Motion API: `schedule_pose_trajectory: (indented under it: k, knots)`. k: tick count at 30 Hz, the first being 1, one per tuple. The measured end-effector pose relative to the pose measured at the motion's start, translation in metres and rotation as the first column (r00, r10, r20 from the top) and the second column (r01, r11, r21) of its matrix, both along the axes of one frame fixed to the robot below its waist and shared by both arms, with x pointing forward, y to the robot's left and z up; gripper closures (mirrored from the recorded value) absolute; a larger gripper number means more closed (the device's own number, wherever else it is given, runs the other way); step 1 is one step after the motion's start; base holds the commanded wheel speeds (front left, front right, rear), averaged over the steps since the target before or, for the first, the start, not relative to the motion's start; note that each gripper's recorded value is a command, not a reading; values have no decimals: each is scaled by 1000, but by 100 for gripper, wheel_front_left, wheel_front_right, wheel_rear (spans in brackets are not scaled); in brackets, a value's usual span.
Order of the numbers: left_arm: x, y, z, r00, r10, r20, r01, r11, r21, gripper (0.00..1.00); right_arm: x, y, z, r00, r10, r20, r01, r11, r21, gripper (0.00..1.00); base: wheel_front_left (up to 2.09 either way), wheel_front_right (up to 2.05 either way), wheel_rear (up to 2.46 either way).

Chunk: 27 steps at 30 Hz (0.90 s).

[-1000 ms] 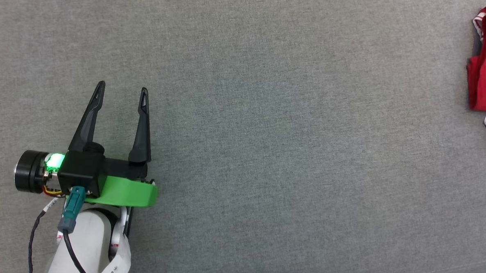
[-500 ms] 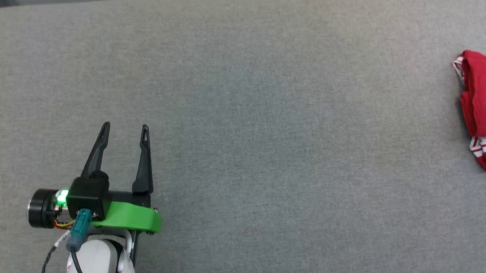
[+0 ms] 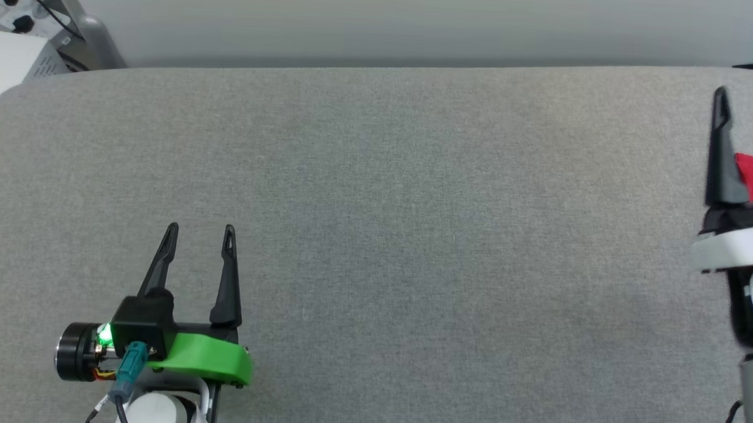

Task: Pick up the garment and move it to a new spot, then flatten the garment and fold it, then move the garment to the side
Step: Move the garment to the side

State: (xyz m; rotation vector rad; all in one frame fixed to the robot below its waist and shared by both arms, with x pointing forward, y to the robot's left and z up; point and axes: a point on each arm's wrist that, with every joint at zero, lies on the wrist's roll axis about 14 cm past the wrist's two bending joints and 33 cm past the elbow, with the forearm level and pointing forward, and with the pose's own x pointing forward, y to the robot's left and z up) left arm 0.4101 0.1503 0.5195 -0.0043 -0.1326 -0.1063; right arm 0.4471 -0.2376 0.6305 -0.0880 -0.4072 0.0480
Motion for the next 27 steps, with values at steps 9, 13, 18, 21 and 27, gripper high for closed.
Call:
schedule_pose_trajectory:
  k: [9, 13, 18, 21, 27]
  knots:
    - [-20, 17, 10, 999, 46, 19, -46, 999, 1, 0, -27, 56, -54, 985, 115, -130, -98, 986, 133, 0, 0, 0, 0]
    - [-28, 21, 11, 998, 55, 20, -55, 998, -2, 0, -41, 63, -79, 973, 127, -194, -93, 980, 176, 0, 0, 0, 0]
    - [-39, 22, 11, 998, 57, 17, -56, 998, -17, 0, -66, 64, -103, 959, 120, -255, -66, 975, 210, 0, 0, 0, 0]
    - [-44, 20, 10, 998, 54, 14, -54, 998, -21, 0, -77, 62, -108, 957, 113, -268, -54, 975, 216, 0, 0, 0, 0]
    - [-49, 18, 8, 999, 47, 8, -47, 999, -25, 0, -92, 60, -109, 958, 100, -268, -41, 975, 220, 0, 0, 0, 0]
